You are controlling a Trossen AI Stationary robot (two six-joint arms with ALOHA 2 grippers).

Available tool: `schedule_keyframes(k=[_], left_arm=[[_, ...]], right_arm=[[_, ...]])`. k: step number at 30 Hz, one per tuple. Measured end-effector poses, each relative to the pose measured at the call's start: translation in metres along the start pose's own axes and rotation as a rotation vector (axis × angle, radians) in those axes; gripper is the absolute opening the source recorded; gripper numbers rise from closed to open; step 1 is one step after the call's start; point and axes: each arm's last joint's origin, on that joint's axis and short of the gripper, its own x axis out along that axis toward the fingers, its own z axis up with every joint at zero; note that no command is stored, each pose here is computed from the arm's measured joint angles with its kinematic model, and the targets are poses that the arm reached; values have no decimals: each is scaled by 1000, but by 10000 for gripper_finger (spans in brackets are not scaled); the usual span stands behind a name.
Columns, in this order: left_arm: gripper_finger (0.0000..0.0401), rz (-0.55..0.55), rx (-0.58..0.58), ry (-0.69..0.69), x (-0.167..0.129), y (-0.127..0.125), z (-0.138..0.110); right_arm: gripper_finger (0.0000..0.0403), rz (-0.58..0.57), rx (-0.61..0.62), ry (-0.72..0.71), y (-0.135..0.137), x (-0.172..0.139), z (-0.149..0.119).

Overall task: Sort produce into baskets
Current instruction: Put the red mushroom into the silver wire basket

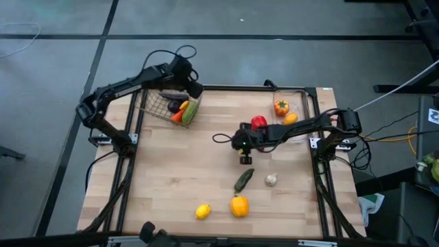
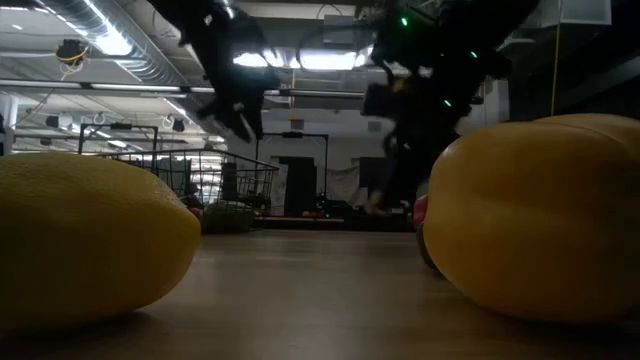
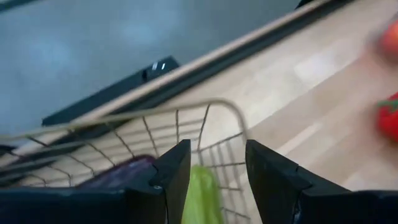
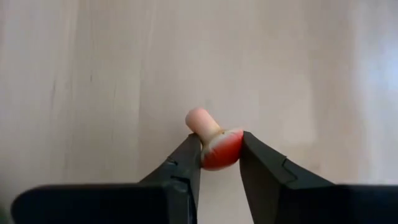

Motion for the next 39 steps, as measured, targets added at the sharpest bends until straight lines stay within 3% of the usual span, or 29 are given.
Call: schedule_keyframes(k=[6,13,23,33,39], left_arm=[[150,-55,-2,-129,-46,-1,5],[150,-111,-10,-228,-93,1,-1],[150,-135,-19,-228,-115,1,-12],[151,-138,-28,-226,-115,0,-13],[151,-131,-4,-228,-115,1,-12]], right_arm=[[91,-81,-52,-191,-16,-14,39],[90,-204,-27,-452,-57,-33,76],[90,-265,46,-705,-120,-53,101],[90,-270,72,-700,-161,1,138],[90,-257,74,-627,-166,37,143]])
